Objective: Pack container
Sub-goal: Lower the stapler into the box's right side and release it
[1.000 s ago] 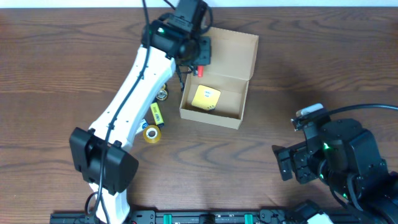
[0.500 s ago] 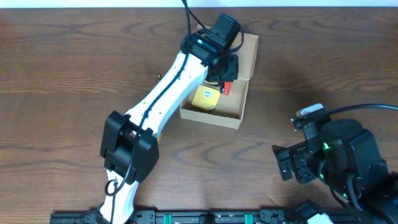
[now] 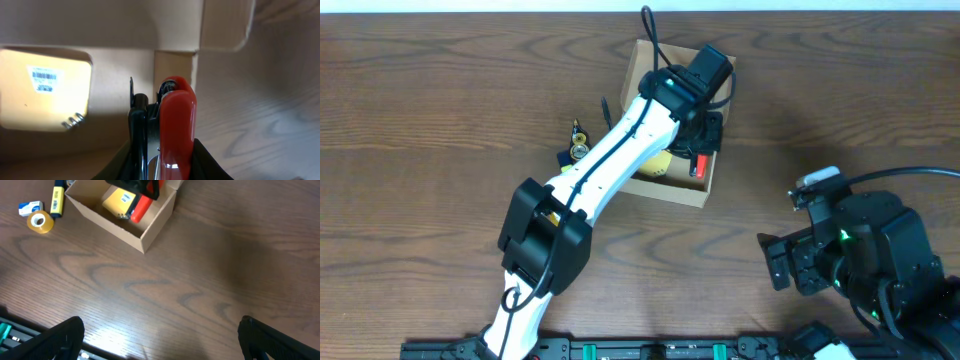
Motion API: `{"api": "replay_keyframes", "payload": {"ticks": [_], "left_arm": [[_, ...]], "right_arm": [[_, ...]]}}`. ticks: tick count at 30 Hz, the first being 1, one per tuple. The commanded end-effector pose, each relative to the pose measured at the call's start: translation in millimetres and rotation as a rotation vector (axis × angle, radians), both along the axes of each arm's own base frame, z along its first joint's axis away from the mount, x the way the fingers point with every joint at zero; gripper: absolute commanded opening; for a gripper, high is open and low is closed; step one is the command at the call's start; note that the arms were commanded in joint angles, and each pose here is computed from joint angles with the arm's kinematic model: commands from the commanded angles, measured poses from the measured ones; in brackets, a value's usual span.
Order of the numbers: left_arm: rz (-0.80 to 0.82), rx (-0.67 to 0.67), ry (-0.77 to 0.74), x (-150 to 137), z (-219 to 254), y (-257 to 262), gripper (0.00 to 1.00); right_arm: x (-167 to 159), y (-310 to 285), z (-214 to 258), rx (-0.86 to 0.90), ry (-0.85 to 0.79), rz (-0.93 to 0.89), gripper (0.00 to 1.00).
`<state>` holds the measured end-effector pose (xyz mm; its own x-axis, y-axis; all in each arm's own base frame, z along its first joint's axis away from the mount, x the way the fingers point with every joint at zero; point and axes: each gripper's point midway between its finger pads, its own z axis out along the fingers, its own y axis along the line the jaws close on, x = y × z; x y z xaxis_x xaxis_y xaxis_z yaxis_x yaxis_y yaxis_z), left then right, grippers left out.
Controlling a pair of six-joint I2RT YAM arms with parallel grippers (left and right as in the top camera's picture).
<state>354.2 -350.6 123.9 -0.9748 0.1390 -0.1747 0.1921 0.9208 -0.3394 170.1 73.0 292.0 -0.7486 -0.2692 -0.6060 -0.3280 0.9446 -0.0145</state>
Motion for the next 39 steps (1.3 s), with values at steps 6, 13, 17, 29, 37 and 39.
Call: {"api": "replay_keyframes", "payload": {"ticks": [6,13,17,29,37,39], "left_arm": [[-0.004,0.042,-0.014,-7,-4,-7,0.06],[0.011,0.119,-0.025,-8,-8,6,0.06],[0.022,0.144,-0.051,-3,-9,10,0.06],[0.009,0.151,-0.089,9,-24,5,0.06],[0.0,0.155,-0.088,7,-24,5,0.06],[-0.004,0.156,-0.087,6,-25,4,0.06]], "right_arm": [[1,-2,0,-0.007,-0.002,-0.006,0.99],[1,-2,0,-0.007,-0.002,-0.006,0.99],[1,-2,0,-0.007,-0.002,-0.006,0.99],[1,-2,0,-0.007,-0.002,-0.006,0.99],[1,-2,0,-0.007,-0.002,-0.006,0.99],[1,-2,0,-0.007,-0.002,-0.006,0.99]]}}
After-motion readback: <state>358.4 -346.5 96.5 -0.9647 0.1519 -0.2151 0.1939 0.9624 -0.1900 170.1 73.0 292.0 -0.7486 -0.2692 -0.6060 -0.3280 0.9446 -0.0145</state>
